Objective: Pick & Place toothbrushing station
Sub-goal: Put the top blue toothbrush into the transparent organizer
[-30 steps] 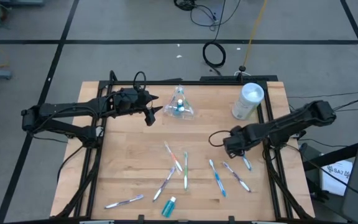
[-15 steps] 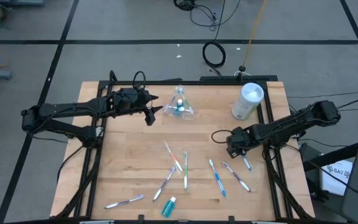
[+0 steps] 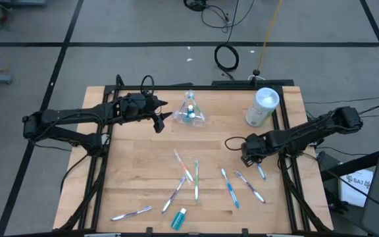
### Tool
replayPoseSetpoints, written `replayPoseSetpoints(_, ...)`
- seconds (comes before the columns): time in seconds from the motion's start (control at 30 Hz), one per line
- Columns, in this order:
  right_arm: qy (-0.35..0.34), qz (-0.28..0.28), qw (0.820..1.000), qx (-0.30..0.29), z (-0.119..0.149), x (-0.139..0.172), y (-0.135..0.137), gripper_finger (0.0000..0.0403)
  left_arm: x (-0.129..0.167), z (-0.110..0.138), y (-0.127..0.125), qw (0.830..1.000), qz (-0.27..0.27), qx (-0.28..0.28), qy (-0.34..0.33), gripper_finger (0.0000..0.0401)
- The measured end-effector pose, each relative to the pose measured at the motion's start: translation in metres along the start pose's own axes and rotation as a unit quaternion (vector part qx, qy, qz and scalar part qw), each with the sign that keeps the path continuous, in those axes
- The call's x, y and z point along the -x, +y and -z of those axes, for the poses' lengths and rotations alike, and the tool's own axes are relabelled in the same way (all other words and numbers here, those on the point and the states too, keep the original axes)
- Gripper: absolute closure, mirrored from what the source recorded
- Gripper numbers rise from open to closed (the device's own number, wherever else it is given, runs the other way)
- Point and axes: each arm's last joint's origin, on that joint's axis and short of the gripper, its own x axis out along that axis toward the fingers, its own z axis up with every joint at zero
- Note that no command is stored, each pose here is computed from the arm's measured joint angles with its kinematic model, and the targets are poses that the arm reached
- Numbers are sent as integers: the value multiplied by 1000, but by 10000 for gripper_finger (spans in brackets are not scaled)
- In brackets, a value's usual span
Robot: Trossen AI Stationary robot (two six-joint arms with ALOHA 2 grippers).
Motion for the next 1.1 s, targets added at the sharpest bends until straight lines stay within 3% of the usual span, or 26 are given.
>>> replayPoseSetpoints(0.37,-77,-80,994,8,-9,12,8,391,0,0,0,1000,0,0,0,157)
replayPoseSetpoints(0.57,-191,-200,959,62,-31,28,27,390,0,0,0,1000,0,0,0,157)
replayPoseSetpoints(0.67,-275,-262,919,99,-45,41,38,391,0,0,0,1000,0,0,0,157)
replayPoseSetpoints(0.83,-434,-325,825,161,-69,70,48,394,0,0,0,1000,0,0,0,157)
replayPoseSetpoints(0.93,-534,-319,758,195,-82,88,46,393,0,0,0,1000,0,2,0,157)
replayPoseSetpoints(1.1,-676,-256,651,232,-102,108,39,393,0,0,0,1000,1,2,-1,157)
